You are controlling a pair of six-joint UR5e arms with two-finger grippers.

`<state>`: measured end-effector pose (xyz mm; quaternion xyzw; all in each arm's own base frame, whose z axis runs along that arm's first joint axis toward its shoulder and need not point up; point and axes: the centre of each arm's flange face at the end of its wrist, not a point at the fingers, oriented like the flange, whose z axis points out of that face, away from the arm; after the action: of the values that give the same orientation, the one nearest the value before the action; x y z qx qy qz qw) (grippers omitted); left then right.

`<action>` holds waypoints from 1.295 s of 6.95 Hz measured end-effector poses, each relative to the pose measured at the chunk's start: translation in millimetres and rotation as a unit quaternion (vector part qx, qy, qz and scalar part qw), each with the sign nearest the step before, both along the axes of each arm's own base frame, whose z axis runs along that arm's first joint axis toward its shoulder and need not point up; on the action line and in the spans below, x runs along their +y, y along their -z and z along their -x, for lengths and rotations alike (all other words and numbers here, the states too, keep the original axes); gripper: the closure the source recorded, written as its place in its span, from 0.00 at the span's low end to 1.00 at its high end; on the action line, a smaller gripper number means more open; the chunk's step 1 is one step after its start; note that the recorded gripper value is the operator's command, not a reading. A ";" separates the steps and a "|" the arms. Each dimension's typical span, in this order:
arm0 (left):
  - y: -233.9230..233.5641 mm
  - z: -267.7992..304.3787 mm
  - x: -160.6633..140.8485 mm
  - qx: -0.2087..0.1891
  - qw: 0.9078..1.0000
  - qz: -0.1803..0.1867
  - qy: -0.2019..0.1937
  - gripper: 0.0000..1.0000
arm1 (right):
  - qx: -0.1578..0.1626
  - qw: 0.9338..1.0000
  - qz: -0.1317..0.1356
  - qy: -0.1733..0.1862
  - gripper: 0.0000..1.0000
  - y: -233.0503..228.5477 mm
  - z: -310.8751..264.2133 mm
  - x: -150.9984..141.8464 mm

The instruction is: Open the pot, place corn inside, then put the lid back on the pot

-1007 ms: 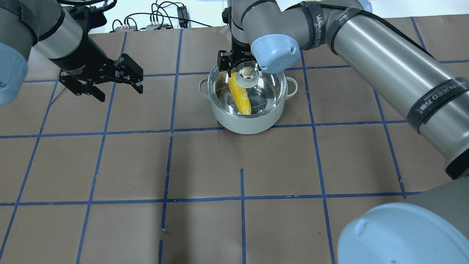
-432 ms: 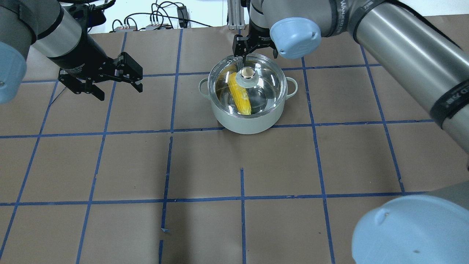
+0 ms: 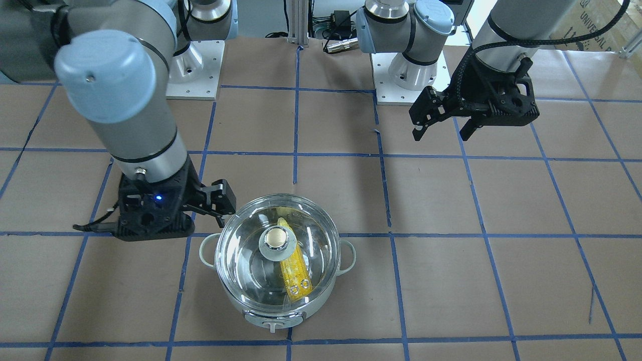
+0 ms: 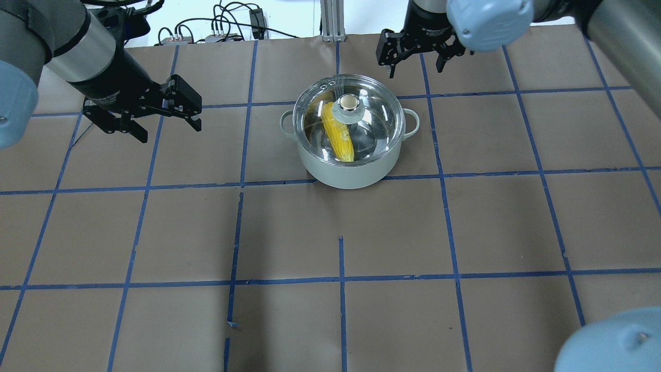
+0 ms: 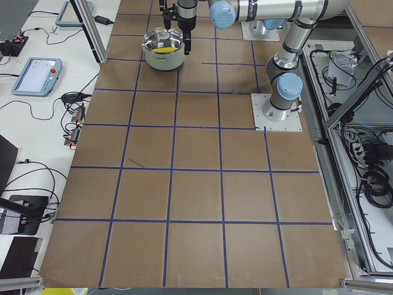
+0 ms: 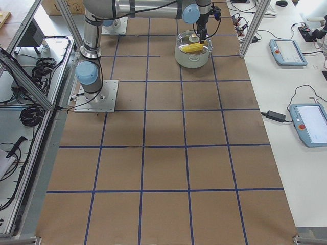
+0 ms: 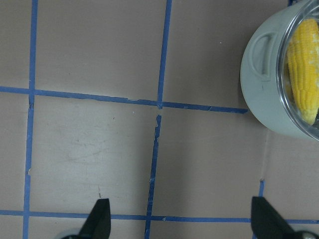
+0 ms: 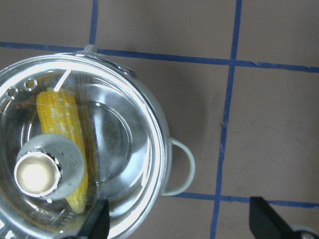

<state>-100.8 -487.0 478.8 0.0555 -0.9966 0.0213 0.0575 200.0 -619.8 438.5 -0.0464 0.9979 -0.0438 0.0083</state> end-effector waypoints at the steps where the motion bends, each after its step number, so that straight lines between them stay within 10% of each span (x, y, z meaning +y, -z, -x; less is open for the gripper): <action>1: -2.6 1.0 4.5 -0.001 1.000 0.000 0.000 0.00 | 0.000 1.000 -0.008 0.007 0.00 -10.9 22.6 13.6; 6: -24.0 2.7 41.4 -0.005 1.000 -0.017 -0.001 0.00 | 0.000 0.999 -0.042 0.029 0.00 -62.1 59.3 124.9; 9: -23.3 3.3 39.6 -0.005 1.000 -0.017 0.000 0.00 | -0.001 0.999 -0.040 0.026 0.00 -69.8 75.9 143.1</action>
<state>-104.1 -447.4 502.2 0.0566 -0.9970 0.0047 0.0517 124.1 -476.7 508.3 -0.0199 0.9997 -0.0042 0.0096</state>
